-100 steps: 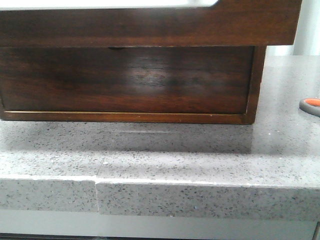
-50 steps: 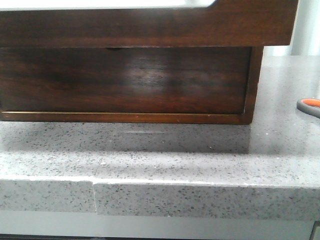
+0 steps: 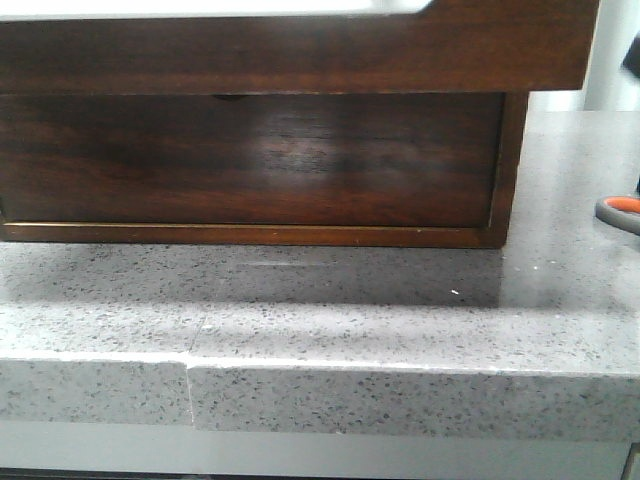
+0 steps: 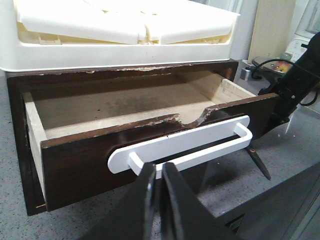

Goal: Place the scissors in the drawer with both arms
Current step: 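Lower the right gripper over the grey-and-orange scissors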

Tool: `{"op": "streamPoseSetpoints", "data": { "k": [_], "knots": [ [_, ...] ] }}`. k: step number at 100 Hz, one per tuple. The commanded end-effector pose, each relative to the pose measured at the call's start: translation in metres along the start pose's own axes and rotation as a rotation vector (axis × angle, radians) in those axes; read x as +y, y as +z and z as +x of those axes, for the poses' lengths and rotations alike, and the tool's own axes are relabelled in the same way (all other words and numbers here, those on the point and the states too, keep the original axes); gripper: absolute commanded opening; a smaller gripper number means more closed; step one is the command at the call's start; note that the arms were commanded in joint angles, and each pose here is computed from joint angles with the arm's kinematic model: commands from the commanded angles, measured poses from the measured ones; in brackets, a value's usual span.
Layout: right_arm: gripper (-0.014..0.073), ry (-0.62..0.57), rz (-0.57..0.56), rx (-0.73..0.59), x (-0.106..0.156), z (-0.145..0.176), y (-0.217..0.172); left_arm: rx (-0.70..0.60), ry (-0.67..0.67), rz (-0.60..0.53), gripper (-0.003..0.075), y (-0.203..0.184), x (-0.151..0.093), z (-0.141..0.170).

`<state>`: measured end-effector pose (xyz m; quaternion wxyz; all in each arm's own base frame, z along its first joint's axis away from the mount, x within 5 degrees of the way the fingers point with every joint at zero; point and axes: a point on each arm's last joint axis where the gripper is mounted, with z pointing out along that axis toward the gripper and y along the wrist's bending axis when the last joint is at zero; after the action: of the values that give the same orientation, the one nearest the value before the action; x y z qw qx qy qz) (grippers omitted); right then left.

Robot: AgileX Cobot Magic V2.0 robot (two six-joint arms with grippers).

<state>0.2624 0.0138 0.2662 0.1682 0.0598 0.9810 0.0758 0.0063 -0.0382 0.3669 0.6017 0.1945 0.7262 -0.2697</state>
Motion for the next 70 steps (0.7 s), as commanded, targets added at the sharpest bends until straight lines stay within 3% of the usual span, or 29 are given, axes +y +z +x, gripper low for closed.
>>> {"op": "streamPoseSetpoints", "data": {
  "k": [1, 38, 70],
  "knots": [
    [0.0468, 0.034, -0.002, -0.069, 0.000, -0.012, -0.005, -0.078, -0.010, 0.006, -0.0020, -0.003, -0.002, -0.014],
    [0.0437, 0.093, 0.011, 0.022, -0.001, -0.015, 0.023, -0.076, 0.000, -0.004, -0.0020, -0.003, -0.001, -0.014],
    [-0.0013, 0.088, 0.017, 0.038, -0.001, -0.013, 0.023, -0.076, 0.000, -0.004, -0.0020, -0.003, -0.001, -0.014]
  ]
}}
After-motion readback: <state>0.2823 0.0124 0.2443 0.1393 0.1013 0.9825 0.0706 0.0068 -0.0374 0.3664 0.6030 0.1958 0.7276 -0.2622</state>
